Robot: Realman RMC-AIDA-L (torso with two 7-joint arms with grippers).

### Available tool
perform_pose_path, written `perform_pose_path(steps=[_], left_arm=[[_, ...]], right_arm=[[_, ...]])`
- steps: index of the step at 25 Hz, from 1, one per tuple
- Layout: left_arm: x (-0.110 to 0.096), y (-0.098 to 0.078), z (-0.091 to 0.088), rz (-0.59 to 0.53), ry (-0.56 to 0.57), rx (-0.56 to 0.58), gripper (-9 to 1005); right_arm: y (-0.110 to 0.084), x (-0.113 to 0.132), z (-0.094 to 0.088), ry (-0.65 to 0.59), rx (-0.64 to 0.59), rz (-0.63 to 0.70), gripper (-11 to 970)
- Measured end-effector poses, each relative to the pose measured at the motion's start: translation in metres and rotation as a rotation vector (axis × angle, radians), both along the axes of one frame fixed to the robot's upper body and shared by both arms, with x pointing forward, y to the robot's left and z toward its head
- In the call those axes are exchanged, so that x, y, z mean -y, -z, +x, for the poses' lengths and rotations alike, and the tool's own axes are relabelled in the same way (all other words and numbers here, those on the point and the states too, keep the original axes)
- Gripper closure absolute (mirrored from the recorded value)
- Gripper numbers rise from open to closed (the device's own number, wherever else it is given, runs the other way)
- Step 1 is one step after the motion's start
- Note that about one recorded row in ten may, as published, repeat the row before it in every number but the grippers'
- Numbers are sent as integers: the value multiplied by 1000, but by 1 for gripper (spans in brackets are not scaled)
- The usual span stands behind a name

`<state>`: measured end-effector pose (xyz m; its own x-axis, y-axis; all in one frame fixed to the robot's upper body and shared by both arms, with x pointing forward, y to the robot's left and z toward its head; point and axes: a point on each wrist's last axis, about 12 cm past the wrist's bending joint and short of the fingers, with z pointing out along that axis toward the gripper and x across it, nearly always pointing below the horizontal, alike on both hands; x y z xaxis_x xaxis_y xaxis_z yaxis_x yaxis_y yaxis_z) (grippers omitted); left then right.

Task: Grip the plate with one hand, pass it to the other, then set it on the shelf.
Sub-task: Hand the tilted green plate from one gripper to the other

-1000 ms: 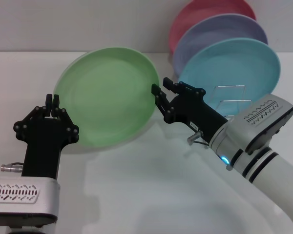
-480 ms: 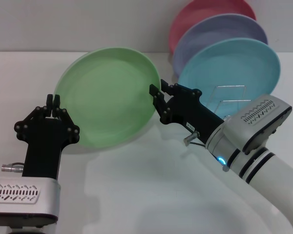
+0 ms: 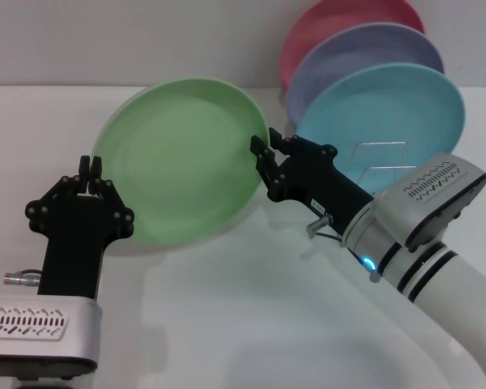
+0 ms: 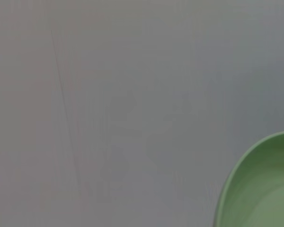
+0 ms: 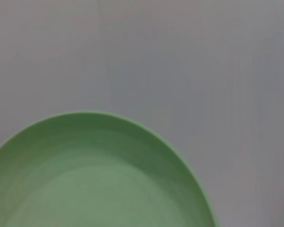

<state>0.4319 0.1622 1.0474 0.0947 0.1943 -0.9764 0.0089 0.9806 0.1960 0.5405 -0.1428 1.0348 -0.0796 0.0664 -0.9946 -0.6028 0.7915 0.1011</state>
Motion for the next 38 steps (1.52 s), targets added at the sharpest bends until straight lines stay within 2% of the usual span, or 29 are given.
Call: perform_pose_path(steps=[34,38], left_arm=[[1,1,0,2,8,-8,951],[1,1,-1,2,7,-9,951]], right_arm=[[1,1,0,-5,-3,-1,805],[1,1,0,-4,-3,-1,843]])
